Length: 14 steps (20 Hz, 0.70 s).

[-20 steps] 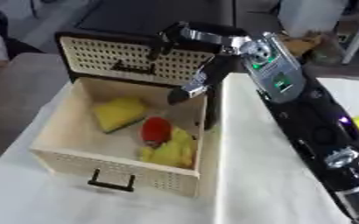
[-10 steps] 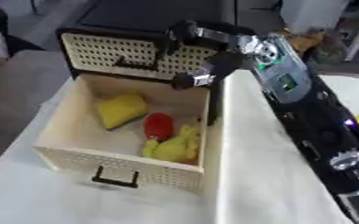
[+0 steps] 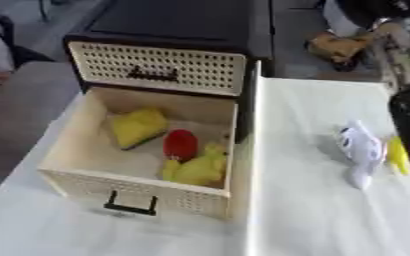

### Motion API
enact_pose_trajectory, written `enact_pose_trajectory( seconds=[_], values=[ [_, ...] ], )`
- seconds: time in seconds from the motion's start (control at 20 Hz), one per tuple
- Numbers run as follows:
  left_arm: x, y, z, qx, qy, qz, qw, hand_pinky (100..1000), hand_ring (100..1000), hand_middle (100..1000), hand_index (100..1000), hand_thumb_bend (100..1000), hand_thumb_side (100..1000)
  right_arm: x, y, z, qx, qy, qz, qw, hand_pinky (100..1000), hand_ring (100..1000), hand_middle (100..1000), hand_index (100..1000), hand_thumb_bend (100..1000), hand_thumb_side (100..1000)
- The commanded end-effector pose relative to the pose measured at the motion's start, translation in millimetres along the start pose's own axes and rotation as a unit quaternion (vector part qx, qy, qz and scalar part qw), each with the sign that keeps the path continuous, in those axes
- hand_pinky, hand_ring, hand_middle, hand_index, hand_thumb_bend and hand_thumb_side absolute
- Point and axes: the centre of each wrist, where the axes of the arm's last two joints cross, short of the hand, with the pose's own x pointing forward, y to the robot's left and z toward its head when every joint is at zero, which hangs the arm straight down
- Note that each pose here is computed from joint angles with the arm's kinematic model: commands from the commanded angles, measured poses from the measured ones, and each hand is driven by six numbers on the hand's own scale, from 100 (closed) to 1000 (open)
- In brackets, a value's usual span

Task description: Pick up objects from table and place into drawer.

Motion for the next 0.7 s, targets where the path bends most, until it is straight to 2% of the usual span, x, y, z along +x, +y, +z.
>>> enact_pose_trajectory(
  seconds=[0.05, 0.15, 0.2, 0.25, 0.4, 0.5, 0.7],
  values=[
    [7, 11.9, -13, -0.078, -0.016, -0.052, 0.995, 594, 687, 608, 845, 100, 792, 40, -2.7, -4, -0.056, -0.041, -0.013, 0.998, 717, 845, 623, 700, 288, 1000],
    [9, 15.9, -15, -0.123, -0.006, -0.086, 0.989, 476, 585, 577, 813, 100, 788, 52, -0.4, 2, -0.087, -0.047, -0.014, 0.995, 718, 842, 623, 702, 270, 1000],
    [9, 16.8, -16, -0.144, -0.001, -0.103, 0.984, 463, 574, 575, 813, 100, 790, 54, -1.0, 6, -0.100, -0.049, -0.011, 0.994, 719, 842, 623, 702, 268, 1000],
    [10, 17.8, -17, -0.171, 0.004, -0.121, 0.978, 316, 457, 540, 791, 100, 788, 56, -2.4, 9, -0.112, -0.052, -0.007, 0.992, 718, 839, 621, 704, 242, 1000],
    [9, 15.2, -19, -0.271, 0.018, -0.176, 0.946, 112, 281, 497, 776, 100, 726, 59, -7.2, 18, -0.144, -0.065, 0.009, 0.987, 716, 831, 619, 705, 210, 1000],
    [8, 8.5, -14, -0.348, 0.028, -0.202, 0.915, 100, 208, 479, 809, 100, 729, 60, -9.5, 21, -0.157, -0.074, 0.021, 0.985, 715, 827, 619, 708, 198, 1000],
    [7, -11.4, 6, -0.515, 0.046, -0.227, 0.825, 100, 151, 429, 871, 100, 751, 61, -11.2, 27, -0.169, -0.082, 0.037, 0.981, 715, 826, 618, 706, 195, 1000]
  ],
)
